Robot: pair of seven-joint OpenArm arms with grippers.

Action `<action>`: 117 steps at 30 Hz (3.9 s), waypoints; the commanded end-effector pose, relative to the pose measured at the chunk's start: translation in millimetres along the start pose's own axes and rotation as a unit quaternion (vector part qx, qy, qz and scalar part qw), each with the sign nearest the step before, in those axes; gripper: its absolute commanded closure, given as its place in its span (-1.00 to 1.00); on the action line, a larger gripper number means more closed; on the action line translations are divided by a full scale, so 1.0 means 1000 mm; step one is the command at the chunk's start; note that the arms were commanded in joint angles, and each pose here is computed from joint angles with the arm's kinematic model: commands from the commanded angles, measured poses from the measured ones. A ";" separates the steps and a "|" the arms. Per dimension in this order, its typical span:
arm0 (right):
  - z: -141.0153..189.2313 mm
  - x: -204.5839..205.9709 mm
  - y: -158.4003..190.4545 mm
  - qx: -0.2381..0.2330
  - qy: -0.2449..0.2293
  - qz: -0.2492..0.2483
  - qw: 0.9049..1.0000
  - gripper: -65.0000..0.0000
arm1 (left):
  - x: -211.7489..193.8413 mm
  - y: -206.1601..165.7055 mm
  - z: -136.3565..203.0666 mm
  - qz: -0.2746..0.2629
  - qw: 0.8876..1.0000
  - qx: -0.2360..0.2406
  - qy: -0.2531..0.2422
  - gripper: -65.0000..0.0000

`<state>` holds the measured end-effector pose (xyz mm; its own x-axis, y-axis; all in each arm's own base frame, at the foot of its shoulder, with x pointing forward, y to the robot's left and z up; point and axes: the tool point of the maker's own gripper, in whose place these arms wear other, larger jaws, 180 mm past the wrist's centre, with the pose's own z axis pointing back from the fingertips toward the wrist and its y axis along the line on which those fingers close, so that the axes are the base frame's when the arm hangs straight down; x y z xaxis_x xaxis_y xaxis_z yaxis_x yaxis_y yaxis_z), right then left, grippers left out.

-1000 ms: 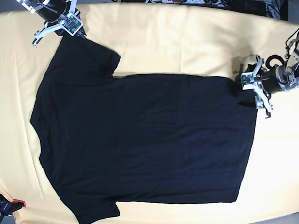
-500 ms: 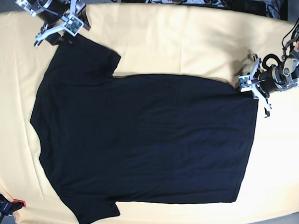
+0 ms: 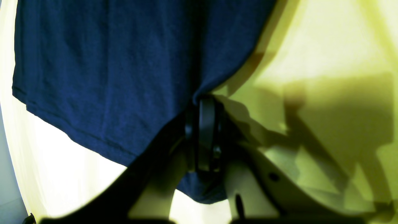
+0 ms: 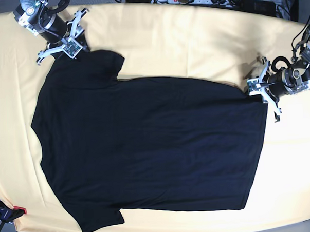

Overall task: Fold the T-shirt properly
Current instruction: 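Grasp the black T-shirt's shoulder and hem corners with both grippers, then lift and pull the grasped edge toward the robot with both grippers, then drag the shirt edge to straighten it, then release both grippers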

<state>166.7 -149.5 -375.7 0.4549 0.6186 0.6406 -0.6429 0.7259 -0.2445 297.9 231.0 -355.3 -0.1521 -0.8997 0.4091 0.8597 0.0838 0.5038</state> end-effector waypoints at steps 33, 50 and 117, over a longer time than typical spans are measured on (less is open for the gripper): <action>0.131 -0.075 0.048 0.058 0.210 0.050 0.975 1.00 | 0.087 -0.093 0.098 -0.078 0.968 -0.230 -0.067 1.00; 0.081 0.014 -0.042 -0.078 0.043 0.114 0.990 1.00 | 0.093 -0.024 0.061 -0.108 0.994 0.001 -0.009 1.00; 0.011 -0.036 -0.110 0.012 0.067 0.025 0.997 -0.23 | 0.000 -0.060 0.006 -0.008 0.996 -0.076 0.041 -0.15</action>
<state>208.3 -250.2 -371.5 0.5182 0.6757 0.5244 -0.6822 0.6963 -0.2230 244.2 202.7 -369.8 -0.1394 -0.8783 0.4573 0.9207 0.0551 0.3864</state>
